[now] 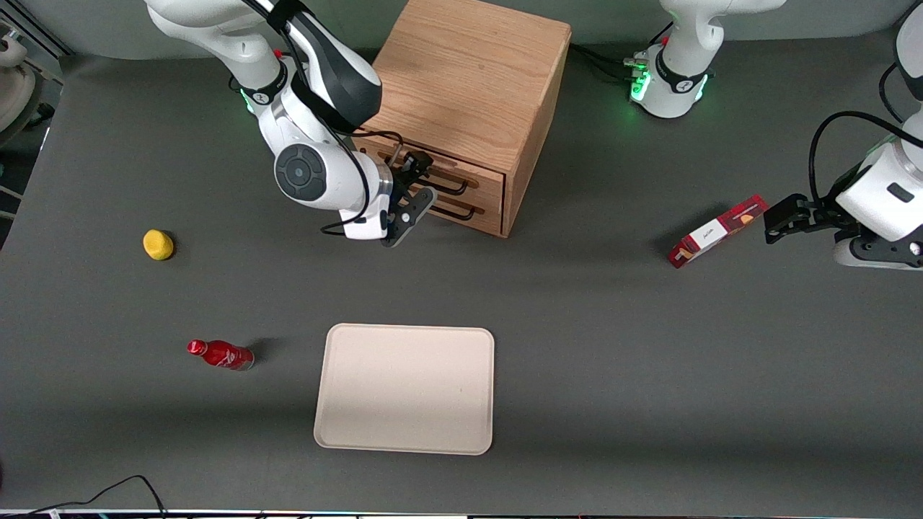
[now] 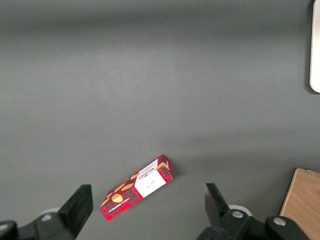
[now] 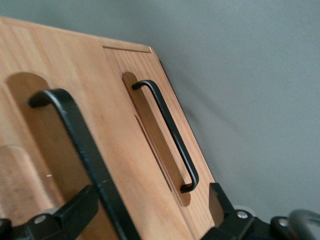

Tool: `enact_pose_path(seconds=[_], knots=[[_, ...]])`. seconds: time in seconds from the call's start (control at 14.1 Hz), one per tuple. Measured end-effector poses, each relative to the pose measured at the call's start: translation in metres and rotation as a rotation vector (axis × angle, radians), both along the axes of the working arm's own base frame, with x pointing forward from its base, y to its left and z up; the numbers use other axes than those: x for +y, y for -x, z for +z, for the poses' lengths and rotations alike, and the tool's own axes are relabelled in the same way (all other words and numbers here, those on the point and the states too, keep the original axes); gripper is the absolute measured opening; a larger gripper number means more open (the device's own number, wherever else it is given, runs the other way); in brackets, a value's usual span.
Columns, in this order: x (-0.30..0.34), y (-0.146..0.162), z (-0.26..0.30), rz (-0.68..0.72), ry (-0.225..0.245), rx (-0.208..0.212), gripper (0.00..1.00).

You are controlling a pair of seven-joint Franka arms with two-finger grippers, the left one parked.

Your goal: Close top drawer

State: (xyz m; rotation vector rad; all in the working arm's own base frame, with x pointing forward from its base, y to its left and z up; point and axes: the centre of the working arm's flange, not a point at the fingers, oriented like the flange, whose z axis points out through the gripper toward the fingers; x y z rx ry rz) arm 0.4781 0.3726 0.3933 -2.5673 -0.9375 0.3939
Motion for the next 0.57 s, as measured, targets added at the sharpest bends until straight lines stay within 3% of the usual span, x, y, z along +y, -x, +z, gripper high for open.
enact_pose_path(seconds=[0.28,0.43,0.57], knots=[[-0.001,0.003,0.068,-0.039,0.013,-0.001,1.00],[-0.006,0.009,0.122,-0.184,0.066,-0.013,1.00],[-0.019,0.033,0.180,-0.337,0.170,-0.058,1.00]])
